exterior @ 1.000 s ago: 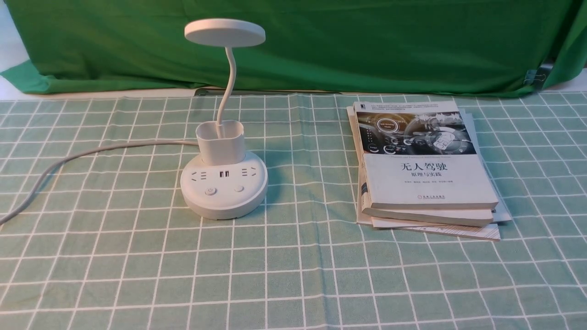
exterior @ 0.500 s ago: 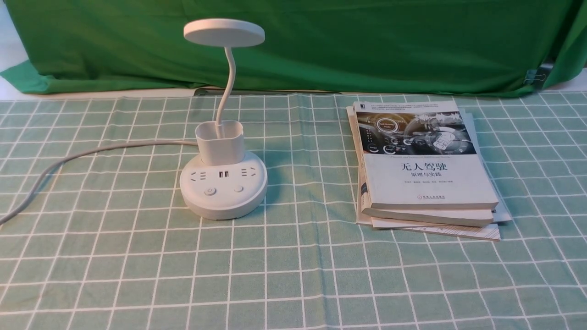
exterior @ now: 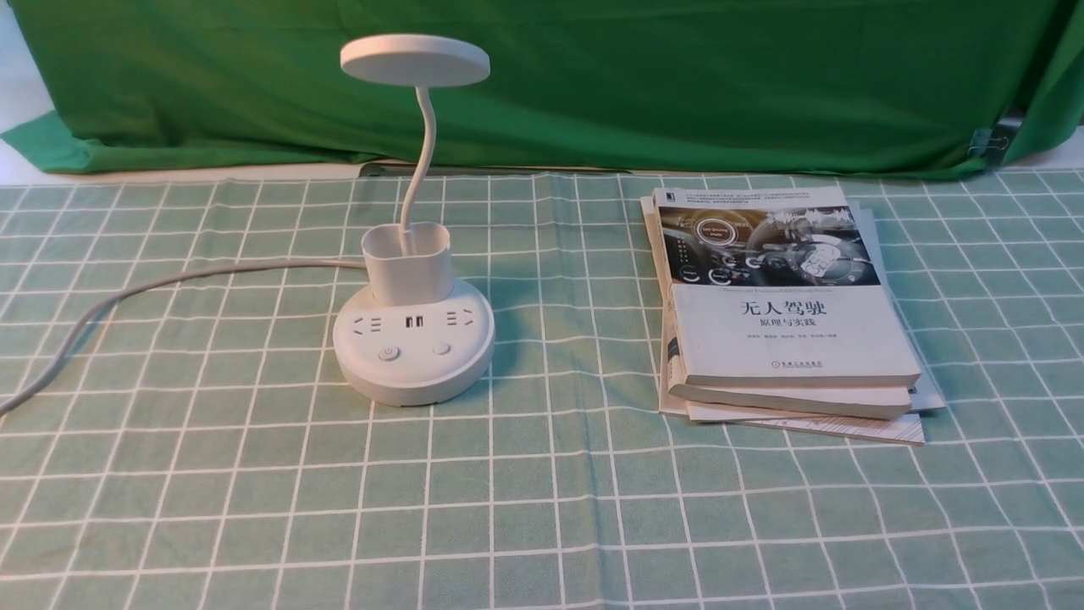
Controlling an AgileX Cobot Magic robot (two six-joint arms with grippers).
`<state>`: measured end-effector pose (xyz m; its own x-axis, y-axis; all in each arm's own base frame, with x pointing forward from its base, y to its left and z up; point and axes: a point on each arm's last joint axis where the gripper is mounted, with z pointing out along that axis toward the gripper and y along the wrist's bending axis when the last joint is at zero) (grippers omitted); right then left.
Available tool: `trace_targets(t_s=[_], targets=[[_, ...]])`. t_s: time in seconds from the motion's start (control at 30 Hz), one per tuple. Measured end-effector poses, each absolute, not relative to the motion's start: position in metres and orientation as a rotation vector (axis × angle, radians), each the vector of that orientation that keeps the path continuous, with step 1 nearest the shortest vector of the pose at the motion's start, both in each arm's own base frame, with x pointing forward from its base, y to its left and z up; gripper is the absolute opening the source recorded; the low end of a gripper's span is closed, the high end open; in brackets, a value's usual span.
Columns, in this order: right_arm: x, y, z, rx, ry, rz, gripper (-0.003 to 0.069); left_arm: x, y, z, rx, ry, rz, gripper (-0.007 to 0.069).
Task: Turn on the table lamp.
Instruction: 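Press the power button on the lamp base to turn the lamp on with the left gripper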
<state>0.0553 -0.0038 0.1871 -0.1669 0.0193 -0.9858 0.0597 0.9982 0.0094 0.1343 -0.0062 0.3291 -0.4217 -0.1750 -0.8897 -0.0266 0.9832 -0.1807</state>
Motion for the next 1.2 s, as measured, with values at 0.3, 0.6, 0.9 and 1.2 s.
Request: trace_targets(t_s=[0.3, 0.6, 0.9, 1.2], targets=[[0.055, -0.004, 0.187, 0.058, 1.739, -0.036, 0.0238, 0.184, -0.03, 0.278, -0.115, 2.309, -0.459, -0.0004], [0.055, -0.004, 0.187, 0.058, 1.739, -0.036, 0.0238, 0.245, -0.089, 0.245, 0.06, 2.572, -0.703, -0.0004], [0.055, -0.004, 0.187, 0.059, 1.737, -0.036, 0.0238, 0.319, -0.155, 0.229, 0.427, 2.663, -0.393, -0.0004], [0.055, -0.004, 0.187, 0.058, 1.737, -0.036, 0.0238, 0.371, -0.174, 0.209, 0.506, 2.658, -0.186, -0.0004]])
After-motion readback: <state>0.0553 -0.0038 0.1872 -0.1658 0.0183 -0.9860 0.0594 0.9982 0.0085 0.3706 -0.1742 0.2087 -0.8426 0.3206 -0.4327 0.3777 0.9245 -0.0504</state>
